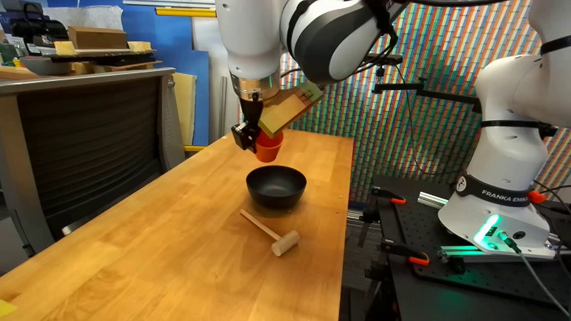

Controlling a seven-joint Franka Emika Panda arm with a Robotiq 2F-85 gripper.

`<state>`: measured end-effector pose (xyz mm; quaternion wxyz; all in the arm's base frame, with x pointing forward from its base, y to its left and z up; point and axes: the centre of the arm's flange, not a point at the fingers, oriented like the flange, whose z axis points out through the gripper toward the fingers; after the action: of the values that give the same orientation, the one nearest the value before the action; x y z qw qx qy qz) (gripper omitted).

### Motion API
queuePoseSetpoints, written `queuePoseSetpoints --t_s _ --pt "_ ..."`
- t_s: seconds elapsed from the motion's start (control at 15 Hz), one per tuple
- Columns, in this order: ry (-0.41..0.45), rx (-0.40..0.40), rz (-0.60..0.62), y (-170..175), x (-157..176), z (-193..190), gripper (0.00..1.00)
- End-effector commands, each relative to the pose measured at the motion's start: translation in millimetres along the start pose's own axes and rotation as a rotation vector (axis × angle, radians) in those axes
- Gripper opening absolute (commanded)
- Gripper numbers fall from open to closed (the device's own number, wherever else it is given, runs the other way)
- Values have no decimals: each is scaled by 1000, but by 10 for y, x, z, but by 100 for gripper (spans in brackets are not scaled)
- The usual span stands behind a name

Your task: Put the orange cup in the black bowl

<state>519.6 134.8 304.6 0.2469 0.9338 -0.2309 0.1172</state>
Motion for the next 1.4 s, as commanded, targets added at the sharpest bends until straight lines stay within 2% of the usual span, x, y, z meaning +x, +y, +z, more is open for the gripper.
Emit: queuePoseSetpoints --t_s 0.0,0.27,0.47,0.6,0.67,0.73,0.87,1.13,1.33 --pt "-152 -21 107 218 -76 507 53" --pt "-377 84 129 189 -194 966 53" --pt "-455 203 119 88 -183 1119 53" --pt "-463 254 106 60 -144 1147 53" --pt "-452 264 104 62 -120 1149 56" --pt "-437 266 94 87 -93 1118 90" --pt "-412 260 82 118 -64 1107 100" --pt "-403 252 71 185 -106 1047 100" --pt "-379 254 37 251 -226 816 100"
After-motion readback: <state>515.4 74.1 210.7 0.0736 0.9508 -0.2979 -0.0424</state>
